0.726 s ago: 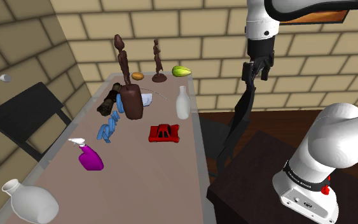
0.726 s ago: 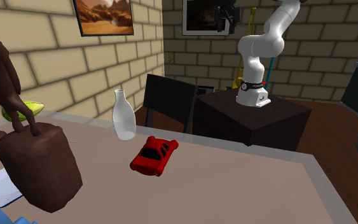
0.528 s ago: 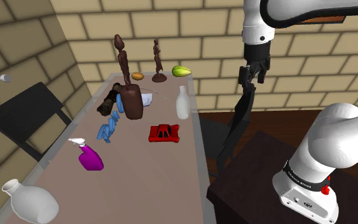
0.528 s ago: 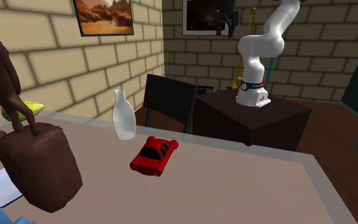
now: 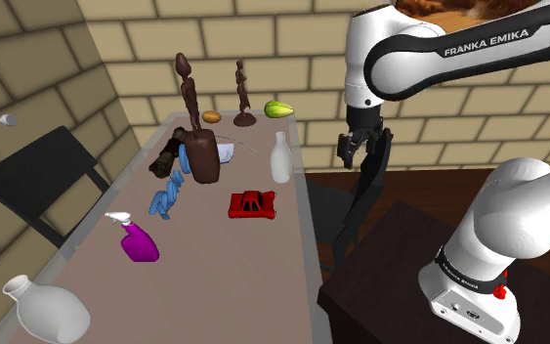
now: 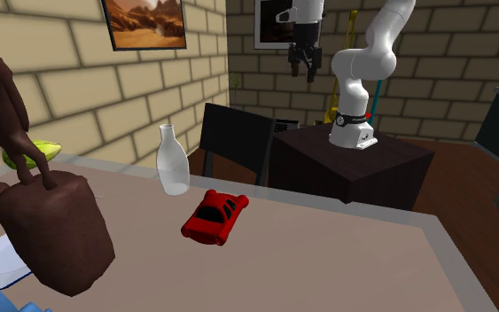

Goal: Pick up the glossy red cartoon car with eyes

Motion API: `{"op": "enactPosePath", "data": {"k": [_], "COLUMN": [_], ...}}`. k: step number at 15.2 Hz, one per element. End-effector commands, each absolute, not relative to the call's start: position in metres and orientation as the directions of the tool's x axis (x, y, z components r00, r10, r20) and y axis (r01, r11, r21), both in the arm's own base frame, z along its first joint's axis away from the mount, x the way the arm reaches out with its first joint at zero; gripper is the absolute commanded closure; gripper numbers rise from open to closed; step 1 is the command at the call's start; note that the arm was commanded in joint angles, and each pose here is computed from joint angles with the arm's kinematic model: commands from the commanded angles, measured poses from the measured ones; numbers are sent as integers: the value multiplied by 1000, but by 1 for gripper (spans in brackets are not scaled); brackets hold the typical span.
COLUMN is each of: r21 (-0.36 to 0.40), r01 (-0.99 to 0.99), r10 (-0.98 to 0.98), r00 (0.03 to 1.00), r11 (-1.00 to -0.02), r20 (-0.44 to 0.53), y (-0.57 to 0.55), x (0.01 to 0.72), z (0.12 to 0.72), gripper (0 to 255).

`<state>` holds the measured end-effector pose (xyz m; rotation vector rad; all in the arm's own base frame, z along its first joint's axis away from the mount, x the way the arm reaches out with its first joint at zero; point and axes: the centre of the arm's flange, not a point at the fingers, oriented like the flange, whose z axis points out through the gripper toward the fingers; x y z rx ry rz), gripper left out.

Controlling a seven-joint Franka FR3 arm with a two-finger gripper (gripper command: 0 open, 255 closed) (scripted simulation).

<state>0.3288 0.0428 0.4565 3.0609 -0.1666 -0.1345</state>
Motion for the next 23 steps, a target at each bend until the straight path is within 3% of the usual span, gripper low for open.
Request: {"op": "enactPosePath", "data": {"k": [1, 23], "r21": [73, 32], "r01": [-108, -126], "r10": [-112, -121], "r00": [992, 985], "r11": [-991, -992], "r20": [-63, 122], "y": [47, 108], "x": [340, 490], "z": [436, 217], "gripper": [0, 0]}}
